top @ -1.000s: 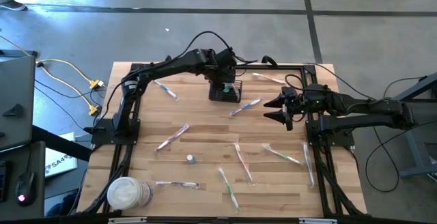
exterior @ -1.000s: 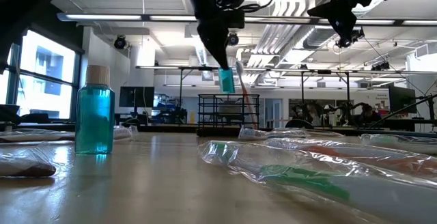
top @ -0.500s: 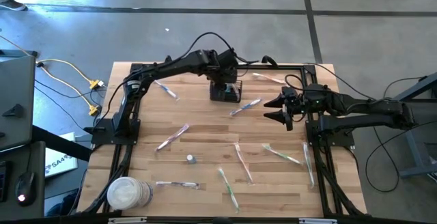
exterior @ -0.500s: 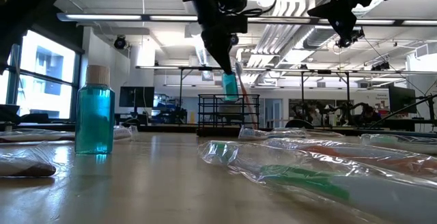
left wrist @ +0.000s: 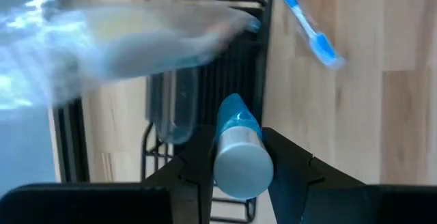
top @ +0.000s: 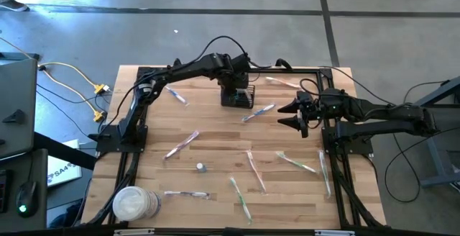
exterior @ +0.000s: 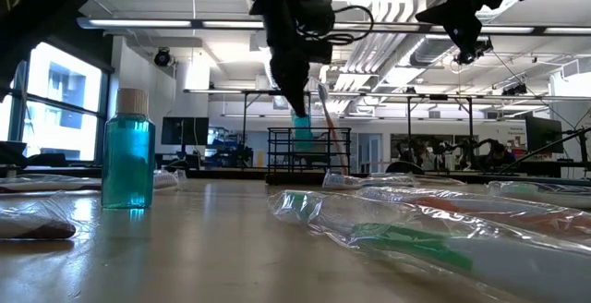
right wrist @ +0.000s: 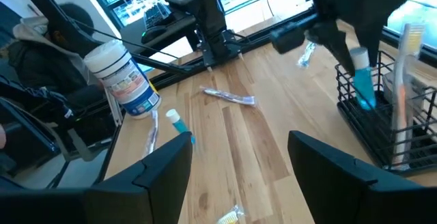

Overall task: Pick & Place toothbrushing station
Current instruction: Put the top blue mouthwash into the mesh organizer

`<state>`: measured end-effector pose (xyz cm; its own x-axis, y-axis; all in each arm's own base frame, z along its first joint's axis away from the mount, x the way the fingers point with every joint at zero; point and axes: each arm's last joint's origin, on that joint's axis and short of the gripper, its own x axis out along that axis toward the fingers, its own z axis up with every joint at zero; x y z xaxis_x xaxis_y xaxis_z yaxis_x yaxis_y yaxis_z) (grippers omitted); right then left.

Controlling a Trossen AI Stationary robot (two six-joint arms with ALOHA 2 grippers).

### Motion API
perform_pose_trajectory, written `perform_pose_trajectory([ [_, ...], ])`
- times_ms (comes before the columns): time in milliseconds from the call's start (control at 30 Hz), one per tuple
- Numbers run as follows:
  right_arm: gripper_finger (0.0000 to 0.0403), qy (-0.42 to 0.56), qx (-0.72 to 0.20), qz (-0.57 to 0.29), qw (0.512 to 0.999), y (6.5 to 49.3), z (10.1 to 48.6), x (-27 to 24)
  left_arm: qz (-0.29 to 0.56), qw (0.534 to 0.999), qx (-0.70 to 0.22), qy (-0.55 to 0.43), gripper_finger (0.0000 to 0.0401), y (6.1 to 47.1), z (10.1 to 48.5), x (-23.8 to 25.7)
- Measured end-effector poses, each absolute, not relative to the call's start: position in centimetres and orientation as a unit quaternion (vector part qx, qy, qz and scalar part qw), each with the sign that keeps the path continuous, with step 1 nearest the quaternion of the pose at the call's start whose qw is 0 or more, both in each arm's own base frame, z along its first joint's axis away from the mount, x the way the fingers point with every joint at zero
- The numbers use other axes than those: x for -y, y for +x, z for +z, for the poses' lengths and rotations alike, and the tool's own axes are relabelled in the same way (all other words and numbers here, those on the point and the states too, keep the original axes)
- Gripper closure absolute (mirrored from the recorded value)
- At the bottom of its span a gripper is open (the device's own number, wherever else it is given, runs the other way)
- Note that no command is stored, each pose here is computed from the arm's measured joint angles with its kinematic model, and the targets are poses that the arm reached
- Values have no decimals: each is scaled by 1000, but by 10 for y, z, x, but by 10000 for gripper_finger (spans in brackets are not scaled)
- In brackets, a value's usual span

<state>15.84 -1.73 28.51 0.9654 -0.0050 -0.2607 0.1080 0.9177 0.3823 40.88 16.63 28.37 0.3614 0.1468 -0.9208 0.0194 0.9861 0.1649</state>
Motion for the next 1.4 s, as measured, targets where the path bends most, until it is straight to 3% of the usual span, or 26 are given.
perform_pose_trajectory([
  [1400, 167, 196, -136, -66, 969, 157, 283, 19, 15, 810, -584, 59, 308, 420, 244, -186],
])
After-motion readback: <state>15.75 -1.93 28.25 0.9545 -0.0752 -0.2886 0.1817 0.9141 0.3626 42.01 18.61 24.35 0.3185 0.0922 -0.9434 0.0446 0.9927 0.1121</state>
